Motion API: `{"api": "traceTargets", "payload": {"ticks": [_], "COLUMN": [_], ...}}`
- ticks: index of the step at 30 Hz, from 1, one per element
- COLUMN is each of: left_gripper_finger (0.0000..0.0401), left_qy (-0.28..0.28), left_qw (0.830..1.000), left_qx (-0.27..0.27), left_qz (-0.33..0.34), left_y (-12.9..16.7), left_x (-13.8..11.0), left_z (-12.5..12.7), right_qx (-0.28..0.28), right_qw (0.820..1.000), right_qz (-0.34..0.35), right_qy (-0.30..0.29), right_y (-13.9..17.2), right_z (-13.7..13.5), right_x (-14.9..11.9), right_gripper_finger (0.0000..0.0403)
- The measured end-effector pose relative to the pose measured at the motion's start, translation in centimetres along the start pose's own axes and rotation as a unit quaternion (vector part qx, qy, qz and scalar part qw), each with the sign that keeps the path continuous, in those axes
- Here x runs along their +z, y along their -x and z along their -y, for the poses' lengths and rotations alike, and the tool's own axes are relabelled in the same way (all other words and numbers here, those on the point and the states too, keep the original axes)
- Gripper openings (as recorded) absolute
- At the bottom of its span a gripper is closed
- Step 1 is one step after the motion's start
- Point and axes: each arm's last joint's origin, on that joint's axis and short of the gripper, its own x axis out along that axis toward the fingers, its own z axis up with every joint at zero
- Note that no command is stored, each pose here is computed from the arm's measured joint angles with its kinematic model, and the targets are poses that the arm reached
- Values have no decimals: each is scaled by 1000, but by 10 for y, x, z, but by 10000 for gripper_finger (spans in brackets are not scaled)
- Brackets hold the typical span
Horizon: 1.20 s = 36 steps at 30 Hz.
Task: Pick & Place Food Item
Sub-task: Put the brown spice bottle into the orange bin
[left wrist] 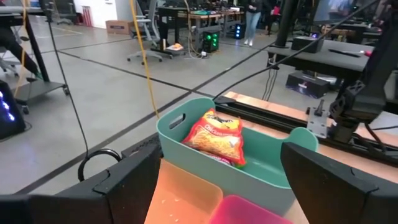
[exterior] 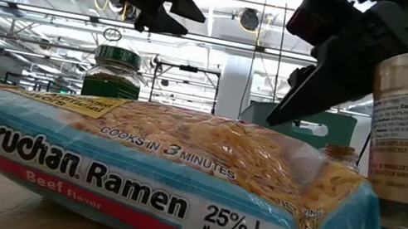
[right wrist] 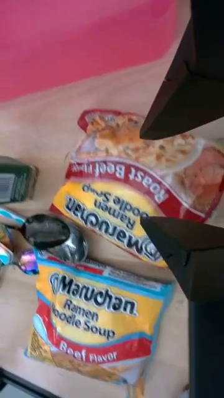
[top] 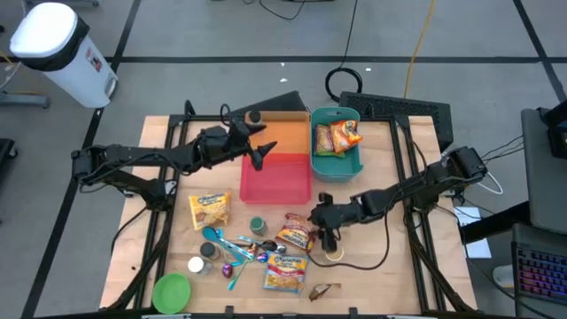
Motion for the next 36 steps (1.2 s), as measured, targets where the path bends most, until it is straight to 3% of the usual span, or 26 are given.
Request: {"api": "traceTargets", "payload": {"ticks": [6, 10, 15, 20, 24, 26, 29, 36], "left_gripper_finger": [337, 336, 336, 337, 338, 337, 337, 338], "left_qy": [0, -2, -4, -12, -13, -13, -13, -15], "left_qw": [1000, 1000, 1000, 999, 999, 999, 999, 999], "left_qx": [-11, -19, -28, -33, -35, -35, -35, -35], "left_qz": [-1, -1, -8, -15, -16, -16, -17, -21], "left_y": [1, 2, 3, 4, 5, 5, 5, 5], "left_x": [-1, -1, -2, -4, -5, -5, -5, -6], "left_z": [6, 11, 15, 19, 20, 20, 20, 20], "right_qx": [8, 10, -5, -6, 20, 26, 27, 13], "right_qw": [997, 996, 1000, 996, 992, 992, 995, 996], "right_qz": [56, 67, 18, 27, 82, 99, 82, 34], "right_qy": [51, 53, -2, -81, -98, -79, -56, -83], "right_y": [8, 33, 80, 109, 106, 96, 82, 60], "right_z": [-1, 0, 4, 8, 10, 11, 15, 22], "right_x": [11, 17, 7, -10, -26, -38, -61, -106], "right_gripper_finger": [196, 196, 196, 196, 196, 196, 201, 244]}}
